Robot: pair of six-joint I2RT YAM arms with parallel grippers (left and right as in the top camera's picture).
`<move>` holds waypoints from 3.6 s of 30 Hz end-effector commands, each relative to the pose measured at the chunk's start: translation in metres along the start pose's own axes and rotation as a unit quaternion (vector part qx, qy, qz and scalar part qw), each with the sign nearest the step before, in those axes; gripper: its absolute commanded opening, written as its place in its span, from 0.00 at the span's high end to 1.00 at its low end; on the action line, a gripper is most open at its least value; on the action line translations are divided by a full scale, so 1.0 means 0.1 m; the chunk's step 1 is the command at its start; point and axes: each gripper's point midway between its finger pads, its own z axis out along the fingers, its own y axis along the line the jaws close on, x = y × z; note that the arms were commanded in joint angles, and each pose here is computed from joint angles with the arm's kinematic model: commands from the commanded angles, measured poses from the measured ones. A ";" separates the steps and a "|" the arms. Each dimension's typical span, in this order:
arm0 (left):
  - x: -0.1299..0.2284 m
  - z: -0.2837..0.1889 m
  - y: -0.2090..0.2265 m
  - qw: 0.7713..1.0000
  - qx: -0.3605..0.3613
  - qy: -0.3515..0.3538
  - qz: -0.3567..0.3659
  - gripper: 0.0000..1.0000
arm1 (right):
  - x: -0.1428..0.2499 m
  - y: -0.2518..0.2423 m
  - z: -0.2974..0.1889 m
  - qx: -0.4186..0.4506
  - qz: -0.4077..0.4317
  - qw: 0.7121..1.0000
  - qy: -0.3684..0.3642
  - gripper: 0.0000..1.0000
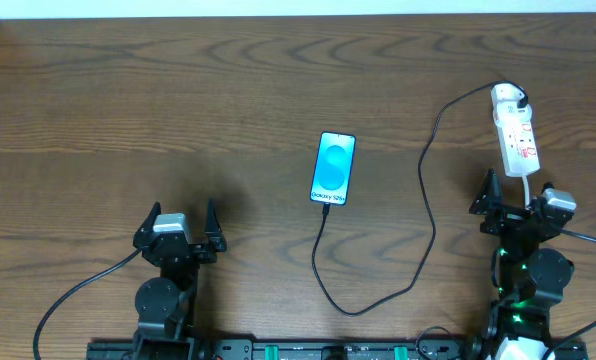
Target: Plug charger to phone and switch on socket
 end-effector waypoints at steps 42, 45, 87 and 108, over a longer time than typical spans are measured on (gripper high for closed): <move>0.18 0.01 0.03 1.000 -0.006 0.025 0.006 0.10 | 0.10 0.11 -0.44 -0.020 -0.076 0.997 0.017 0.01; 0.18 0.01 0.03 1.000 -0.006 0.024 0.006 0.10 | 0.10 0.11 -0.44 -0.020 -0.076 0.997 0.017 0.01; 0.18 0.01 0.03 1.000 -0.006 0.025 0.006 0.10 | 0.17 0.45 -0.48 -0.090 -0.080 0.992 0.025 0.01; 0.18 0.01 0.03 1.000 -0.006 0.024 0.006 0.10 | 0.16 0.45 -0.48 -0.090 -0.080 0.992 0.025 0.01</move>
